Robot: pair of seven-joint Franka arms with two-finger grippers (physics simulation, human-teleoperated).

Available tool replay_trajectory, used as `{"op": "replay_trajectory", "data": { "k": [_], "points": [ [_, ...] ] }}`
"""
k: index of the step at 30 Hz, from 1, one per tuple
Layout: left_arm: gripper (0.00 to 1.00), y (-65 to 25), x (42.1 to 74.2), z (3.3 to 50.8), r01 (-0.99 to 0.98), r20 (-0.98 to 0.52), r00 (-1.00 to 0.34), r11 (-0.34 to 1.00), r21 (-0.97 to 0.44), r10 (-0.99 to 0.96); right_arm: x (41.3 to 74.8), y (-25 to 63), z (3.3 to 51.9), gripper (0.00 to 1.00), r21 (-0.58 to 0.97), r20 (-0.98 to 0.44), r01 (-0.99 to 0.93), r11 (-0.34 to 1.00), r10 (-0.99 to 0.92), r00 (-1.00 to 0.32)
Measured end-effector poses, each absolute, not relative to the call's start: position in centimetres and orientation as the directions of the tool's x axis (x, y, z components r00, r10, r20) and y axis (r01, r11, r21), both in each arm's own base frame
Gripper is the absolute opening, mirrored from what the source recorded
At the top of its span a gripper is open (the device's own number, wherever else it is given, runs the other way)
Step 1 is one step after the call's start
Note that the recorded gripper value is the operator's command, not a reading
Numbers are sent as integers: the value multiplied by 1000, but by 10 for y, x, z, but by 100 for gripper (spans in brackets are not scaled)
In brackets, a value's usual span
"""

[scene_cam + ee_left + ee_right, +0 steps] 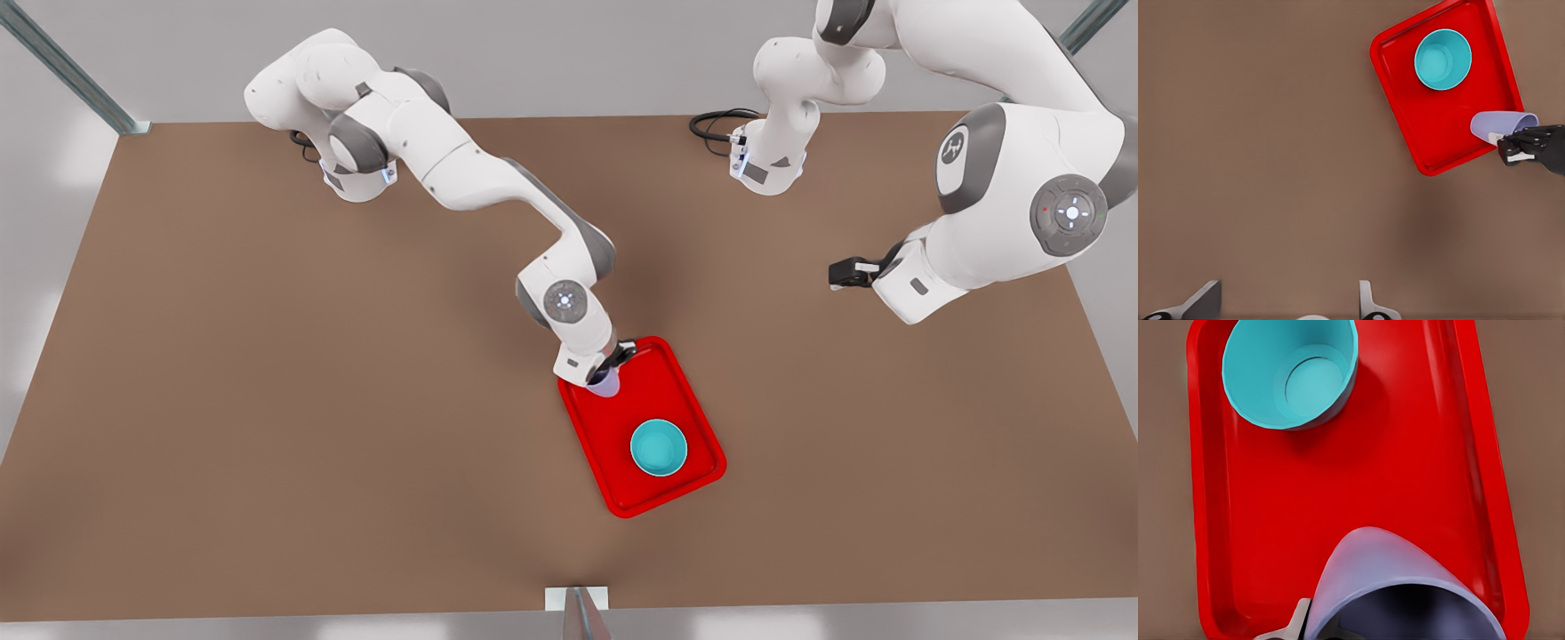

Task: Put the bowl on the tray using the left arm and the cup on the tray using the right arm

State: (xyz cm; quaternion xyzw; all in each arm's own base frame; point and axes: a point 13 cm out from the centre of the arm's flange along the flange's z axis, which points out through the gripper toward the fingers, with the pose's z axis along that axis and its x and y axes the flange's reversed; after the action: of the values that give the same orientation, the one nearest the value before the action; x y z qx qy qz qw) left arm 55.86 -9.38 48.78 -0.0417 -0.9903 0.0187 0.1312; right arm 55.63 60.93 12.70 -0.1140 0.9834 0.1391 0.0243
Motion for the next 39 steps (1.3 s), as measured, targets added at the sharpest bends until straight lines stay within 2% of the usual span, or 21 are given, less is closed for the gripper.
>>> {"op": "replay_trajectory", "data": {
  "k": [4, 6, 7, 9, 21, 24, 26, 29, 30, 32, 35, 39],
  "points": [
    [100, -96, 558, 488, 80, 258, -962, 995, -52, 91, 555, 606, 115, 23, 253, -71, -229, 940, -217, -973],
    [100, -95, 558, 488, 79, 259, -962, 996, -52, 90, 556, 605, 113, 55, 250, -71, -227, 941, -216, -974],
    [100, -95, 558, 488, 78, 259, -962, 996, -53, 89, 556, 605, 113, 64, 248, -72, -226, 942, -215, -974],
    [100, -94, 559, 488, 76, 259, -962, 996, -52, 87, 556, 604, 113, 100, 246, -73, -223, 943, -212, -975],
    [100, -89, 556, 488, 70, 269, -960, 996, -49, 80, 556, 617, 138, 100, 280, -83, -212, 936, -197, -977],
    [100, -89, 556, 488, 70, 269, -960, 996, -49, 81, 558, 623, 170, 100, 315, -92, -206, 926, -186, -978],
    [100, -91, 557, 493, 73, 260, -962, 996, -49, 84, 567, 615, 212, 100, 339, -98, -195, 921, -171, -980],
    [100, -91, 555, 495, 75, 263, -961, 996, -49, 85, 608, 515, 319, 100, 345, -56, -98, 934, -83, -995],
    [100, -91, 554, 495, 75, 266, -960, 996, -49, 85, 616, 455, 335, 100, 296, -17, -58, 953, -55, -998],
    [100, -93, 553, 498, 78, 264, -960, 996, -51, 89, 622, 323, 337, 100, 132, 61, 2, 991, -6, -998],
    [100, -98, 553, 512, 87, 245, -964, 994, -67, 101, 598, 179, 381, 100, -48, 96, 36, 998, 40, -995],
    [100, -102, 550, 519, 85, 243, -964, 991, -103, 108, 555, 96, 457, 100, -118, 76, 30, 993, 39, -996]
  ]
}}
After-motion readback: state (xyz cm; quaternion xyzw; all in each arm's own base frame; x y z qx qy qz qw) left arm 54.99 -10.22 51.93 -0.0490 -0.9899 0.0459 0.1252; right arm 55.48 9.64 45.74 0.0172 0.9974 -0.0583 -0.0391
